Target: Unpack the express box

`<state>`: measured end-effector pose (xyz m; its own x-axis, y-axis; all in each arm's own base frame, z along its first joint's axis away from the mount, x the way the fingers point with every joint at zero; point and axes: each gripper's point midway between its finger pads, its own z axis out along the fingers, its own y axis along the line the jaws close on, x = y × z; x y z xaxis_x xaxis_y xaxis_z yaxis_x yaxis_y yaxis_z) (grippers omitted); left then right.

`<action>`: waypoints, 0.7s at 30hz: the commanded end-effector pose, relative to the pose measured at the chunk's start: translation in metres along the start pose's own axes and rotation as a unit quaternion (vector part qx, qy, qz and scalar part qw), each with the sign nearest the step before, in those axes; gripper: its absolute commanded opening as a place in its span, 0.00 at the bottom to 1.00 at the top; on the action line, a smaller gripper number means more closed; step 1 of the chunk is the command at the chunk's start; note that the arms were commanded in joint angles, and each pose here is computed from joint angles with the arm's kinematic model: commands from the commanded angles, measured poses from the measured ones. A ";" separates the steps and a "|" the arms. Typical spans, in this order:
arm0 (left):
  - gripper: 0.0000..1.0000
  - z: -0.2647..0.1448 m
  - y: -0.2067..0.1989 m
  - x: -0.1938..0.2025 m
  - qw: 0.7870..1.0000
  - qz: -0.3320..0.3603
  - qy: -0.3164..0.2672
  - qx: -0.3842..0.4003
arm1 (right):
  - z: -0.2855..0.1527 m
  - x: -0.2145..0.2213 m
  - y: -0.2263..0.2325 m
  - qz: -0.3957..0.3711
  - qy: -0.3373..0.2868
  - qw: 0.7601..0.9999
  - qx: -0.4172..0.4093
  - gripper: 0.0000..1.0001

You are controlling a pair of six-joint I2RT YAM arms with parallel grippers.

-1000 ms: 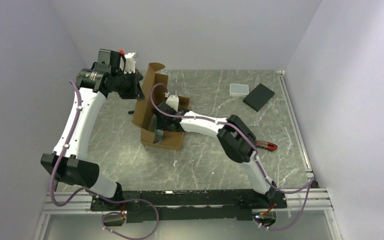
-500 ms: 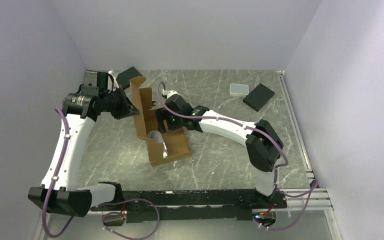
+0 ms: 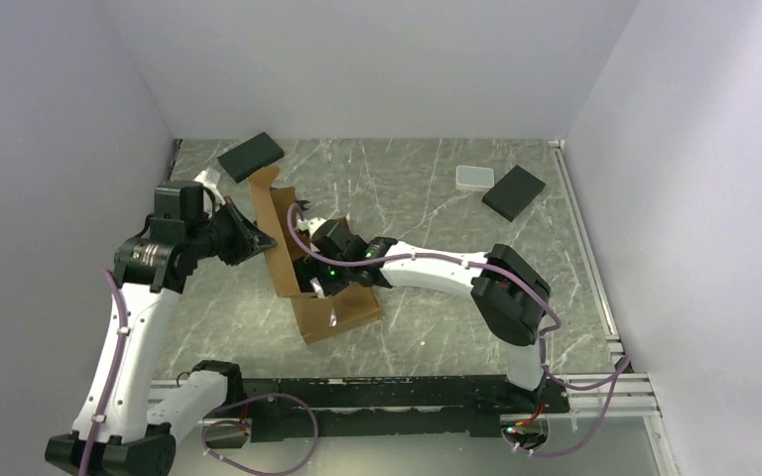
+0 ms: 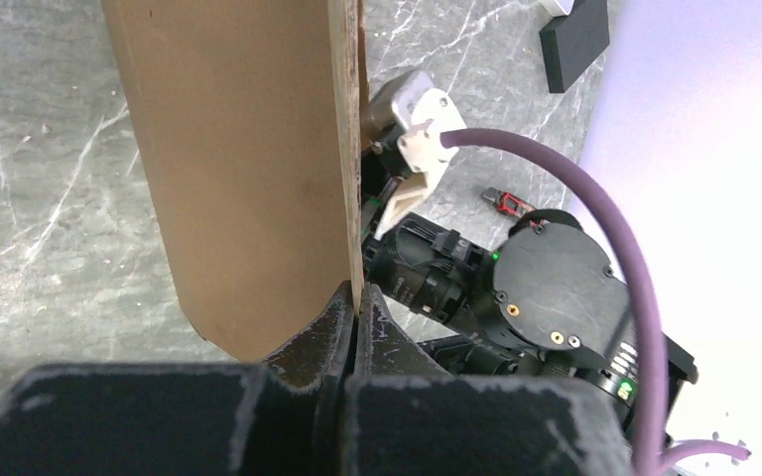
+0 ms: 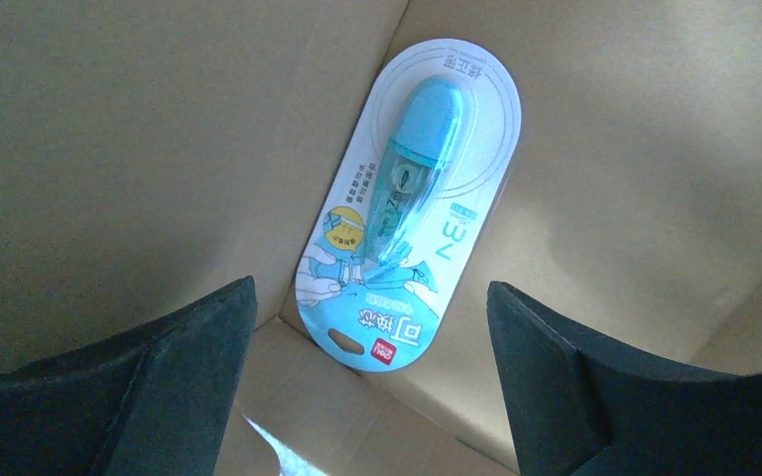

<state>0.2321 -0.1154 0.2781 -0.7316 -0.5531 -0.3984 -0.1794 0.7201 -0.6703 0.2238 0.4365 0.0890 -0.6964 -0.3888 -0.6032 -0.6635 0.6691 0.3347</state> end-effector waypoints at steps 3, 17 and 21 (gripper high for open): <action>0.00 -0.008 0.011 0.004 0.999 0.016 -0.035 0.002 | 0.023 0.000 0.012 -0.033 0.001 0.999 -0.023 0.91; 0.00 -0.014 0.034 0.005 0.996 0.050 -0.067 -0.030 | 0.034 0.019 -0.053 -0.077 0.045 0.985 0.148 0.93; 0.00 -0.012 0.037 0.002 0.995 0.060 -0.066 -0.042 | 0.016 0.009 -0.066 -0.082 0.022 0.978 0.189 0.84</action>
<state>0.2151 -0.0979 0.2742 -0.6493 -0.5551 -0.5198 -0.1339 0.7563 -0.6404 0.2425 0.4294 0.0327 -0.6392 -0.5197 -0.5669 -0.6829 0.7225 0.1076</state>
